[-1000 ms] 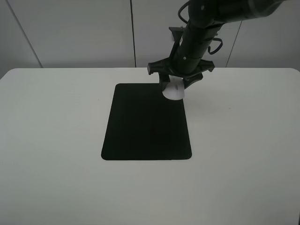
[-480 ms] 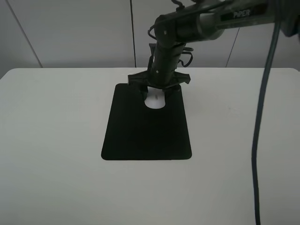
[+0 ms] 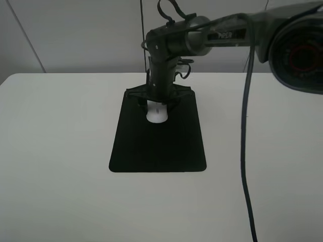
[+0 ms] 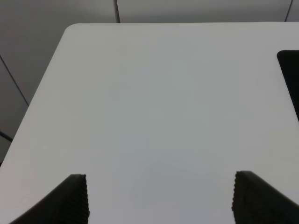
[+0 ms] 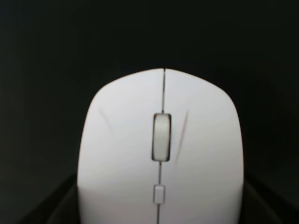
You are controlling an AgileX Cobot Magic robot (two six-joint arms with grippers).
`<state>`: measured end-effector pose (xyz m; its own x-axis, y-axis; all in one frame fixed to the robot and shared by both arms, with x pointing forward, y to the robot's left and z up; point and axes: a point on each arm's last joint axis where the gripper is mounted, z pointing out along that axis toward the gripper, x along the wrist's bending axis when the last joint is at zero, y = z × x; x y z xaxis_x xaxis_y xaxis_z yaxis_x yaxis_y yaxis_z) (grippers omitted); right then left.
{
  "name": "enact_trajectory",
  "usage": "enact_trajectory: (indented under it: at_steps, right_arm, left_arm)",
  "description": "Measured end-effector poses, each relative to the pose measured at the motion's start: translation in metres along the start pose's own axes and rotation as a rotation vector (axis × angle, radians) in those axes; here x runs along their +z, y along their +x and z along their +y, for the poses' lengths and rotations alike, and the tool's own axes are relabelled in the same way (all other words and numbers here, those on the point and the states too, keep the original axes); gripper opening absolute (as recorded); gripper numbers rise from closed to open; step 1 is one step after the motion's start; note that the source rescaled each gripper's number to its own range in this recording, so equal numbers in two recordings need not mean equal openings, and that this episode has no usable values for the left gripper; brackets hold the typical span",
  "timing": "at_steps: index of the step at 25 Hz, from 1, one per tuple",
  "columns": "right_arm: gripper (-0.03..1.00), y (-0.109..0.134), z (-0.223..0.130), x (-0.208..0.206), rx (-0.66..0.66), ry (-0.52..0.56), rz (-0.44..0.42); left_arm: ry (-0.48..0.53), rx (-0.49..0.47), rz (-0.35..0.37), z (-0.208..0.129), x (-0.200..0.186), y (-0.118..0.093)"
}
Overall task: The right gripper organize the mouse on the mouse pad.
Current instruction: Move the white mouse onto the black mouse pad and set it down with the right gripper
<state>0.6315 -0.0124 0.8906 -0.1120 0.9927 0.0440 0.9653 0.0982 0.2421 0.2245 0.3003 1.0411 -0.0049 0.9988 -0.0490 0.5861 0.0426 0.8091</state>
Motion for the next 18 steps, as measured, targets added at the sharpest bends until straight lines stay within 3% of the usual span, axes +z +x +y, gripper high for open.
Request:
enact_trajectory:
  at_steps: [18]
  right_arm:
    - [0.03,-0.003,-0.005,0.021,0.013,0.03,-0.043]
  left_arm:
    - [0.0,0.0,0.0,0.0,0.0,0.0]
